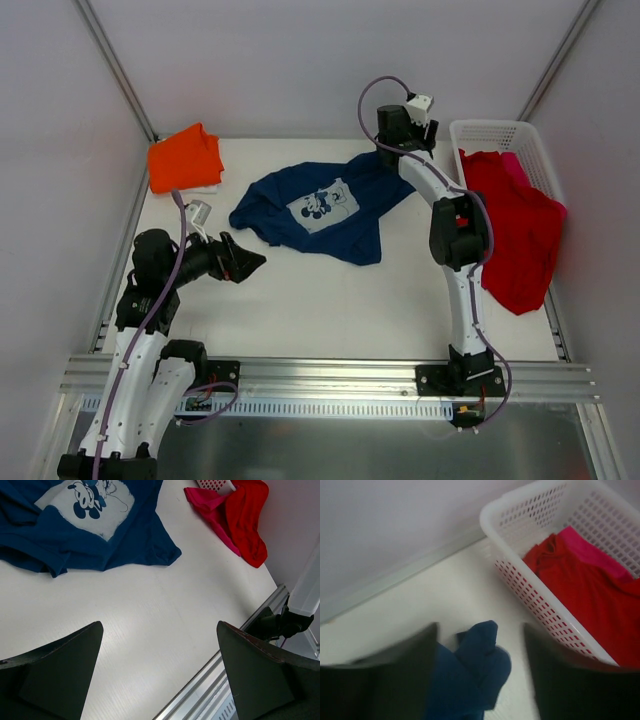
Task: Fold and stack the t-shirts
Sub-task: Flatten out the tshirt
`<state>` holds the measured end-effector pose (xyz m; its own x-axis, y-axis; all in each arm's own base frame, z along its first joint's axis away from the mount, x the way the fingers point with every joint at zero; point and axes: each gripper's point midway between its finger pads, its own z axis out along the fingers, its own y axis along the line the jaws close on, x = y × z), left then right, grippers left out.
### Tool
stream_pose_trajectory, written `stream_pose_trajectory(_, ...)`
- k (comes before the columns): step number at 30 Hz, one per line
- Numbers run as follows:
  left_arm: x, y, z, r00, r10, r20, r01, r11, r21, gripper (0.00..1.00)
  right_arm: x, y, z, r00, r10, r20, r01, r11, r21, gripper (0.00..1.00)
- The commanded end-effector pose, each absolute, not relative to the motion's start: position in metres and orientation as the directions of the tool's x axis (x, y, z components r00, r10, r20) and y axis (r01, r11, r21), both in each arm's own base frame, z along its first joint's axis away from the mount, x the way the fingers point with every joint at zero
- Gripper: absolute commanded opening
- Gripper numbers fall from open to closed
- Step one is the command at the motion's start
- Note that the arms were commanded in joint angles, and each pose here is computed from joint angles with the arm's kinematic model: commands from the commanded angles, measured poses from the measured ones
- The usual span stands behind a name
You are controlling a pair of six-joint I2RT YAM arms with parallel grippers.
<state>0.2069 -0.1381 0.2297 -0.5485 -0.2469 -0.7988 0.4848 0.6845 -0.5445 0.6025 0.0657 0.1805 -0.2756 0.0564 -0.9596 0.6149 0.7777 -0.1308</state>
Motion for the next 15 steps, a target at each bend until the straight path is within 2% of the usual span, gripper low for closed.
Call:
stream_pose_trajectory(1,0.209,-0.139,0.239,-0.511,-0.223,-0.83,0.517,0.692,-0.504,0.99,0.598,0.003,0.213,-0.3,0.057,-0.952,0.716,0.673,-0.185,0.99)
stream_pose_trajectory(5,0.209,-0.141,0.237,-0.517,-0.217,-0.828,0.518,0.692,-0.504,0.99,0.583,-0.014,0.218,-0.316,0.162,-0.935,0.724,0.678,-0.127,0.99)
stream_pose_trajectory(8,0.209,-0.141,0.236,-0.521,-0.213,-0.827,0.519,0.69,-0.505,0.99,0.54,-0.016,0.24,-0.275,0.208,-0.939,0.731,0.68,-0.063,0.99)
stream_pose_trajectory(12,0.209,-0.142,0.236,-0.529,-0.214,-0.821,0.517,0.686,-0.512,0.99,0.456,0.016,0.259,-0.226,0.251,-0.941,0.639,0.767,0.052,1.0)
stream_pose_trajectory(14,0.21,-0.146,0.232,-0.552,-0.207,-0.808,0.513,0.68,-0.524,0.99,0.428,0.025,0.258,-0.21,0.271,-0.939,0.6,0.794,0.096,1.0)
stream_pose_trajectory(15,0.211,-0.148,0.23,-0.571,-0.215,-0.792,0.497,0.677,-0.543,0.99,0.419,0.04,0.252,-0.211,0.334,-0.919,0.542,0.822,0.174,0.99)
